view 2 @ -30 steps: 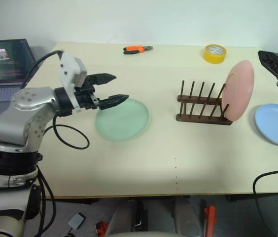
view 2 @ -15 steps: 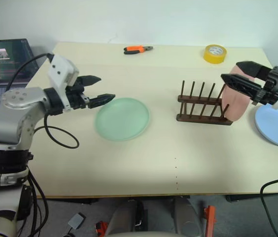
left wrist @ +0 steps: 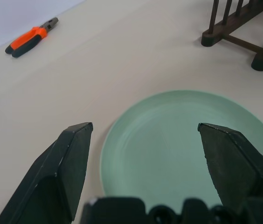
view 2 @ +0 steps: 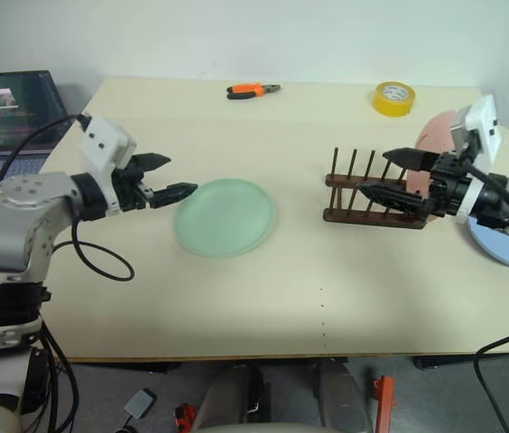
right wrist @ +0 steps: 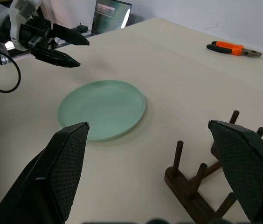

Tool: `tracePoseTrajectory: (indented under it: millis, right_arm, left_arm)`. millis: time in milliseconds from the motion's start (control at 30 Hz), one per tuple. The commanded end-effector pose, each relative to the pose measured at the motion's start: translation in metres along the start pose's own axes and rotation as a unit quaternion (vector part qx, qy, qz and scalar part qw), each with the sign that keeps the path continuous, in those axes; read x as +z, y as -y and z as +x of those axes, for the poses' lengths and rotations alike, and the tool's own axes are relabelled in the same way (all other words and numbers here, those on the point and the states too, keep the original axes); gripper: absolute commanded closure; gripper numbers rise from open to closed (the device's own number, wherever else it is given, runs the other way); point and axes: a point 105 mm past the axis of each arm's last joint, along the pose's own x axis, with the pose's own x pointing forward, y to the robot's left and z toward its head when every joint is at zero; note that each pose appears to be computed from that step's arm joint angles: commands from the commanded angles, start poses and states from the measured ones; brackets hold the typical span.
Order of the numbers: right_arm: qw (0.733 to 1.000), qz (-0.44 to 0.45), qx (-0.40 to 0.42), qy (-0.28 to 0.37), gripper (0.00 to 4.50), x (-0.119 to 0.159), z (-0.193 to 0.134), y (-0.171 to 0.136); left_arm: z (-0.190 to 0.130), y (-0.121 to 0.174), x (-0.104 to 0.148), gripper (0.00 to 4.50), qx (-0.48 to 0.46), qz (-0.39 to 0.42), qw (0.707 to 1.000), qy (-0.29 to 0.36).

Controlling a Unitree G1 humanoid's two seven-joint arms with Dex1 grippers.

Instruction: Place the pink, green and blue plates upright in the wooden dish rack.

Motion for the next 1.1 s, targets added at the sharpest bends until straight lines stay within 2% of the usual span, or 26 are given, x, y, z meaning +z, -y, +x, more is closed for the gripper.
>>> tracePoseTrajectory:
  millis: [33, 167, 300, 567, 900, 1033, 1100]
  right_arm:
    - [0.999, -0.028, 0.012, 0.012, 0.03, 0.012, 0.002, -0.008]
    - [0.997, -0.067, 0.044, -0.013, 0.03, 0.002, 0.026, -0.029]
    - [0.994, -0.094, 0.049, -0.029, 0.03, -0.005, 0.042, -0.038]
    - [0.992, -0.101, 0.063, -0.034, 0.03, -0.012, 0.051, -0.049]
    - [0.992, -0.105, 0.056, -0.043, 0.03, -0.016, 0.05, -0.048]
    - [0.991, -0.109, 0.057, -0.046, 0.0, -0.017, 0.051, -0.047]
    - [0.991, -0.111, 0.057, -0.047, 0.0, -0.017, 0.051, -0.047]
  left_arm:
    - [-0.011, -0.018, -0.006, 0.5, 0.042, -0.007, 0.999, -0.017]
    - [0.0, -0.04, -0.035, 0.5, 0.108, -0.092, 0.988, -0.065]
    - [0.014, -0.038, -0.045, 0.5, 0.111, -0.127, 0.982, -0.083]
    - [0.034, -0.017, -0.061, 0.5, 0.072, -0.159, 0.98, -0.097]
    - [0.034, -0.019, -0.078, 0.5, 0.092, -0.178, 0.973, -0.116]
    - [0.035, -0.017, -0.082, 1.4, 0.094, -0.184, 0.971, -0.12]
    - [0.036, -0.015, -0.083, 2.15, 0.093, -0.186, 0.971, -0.119]
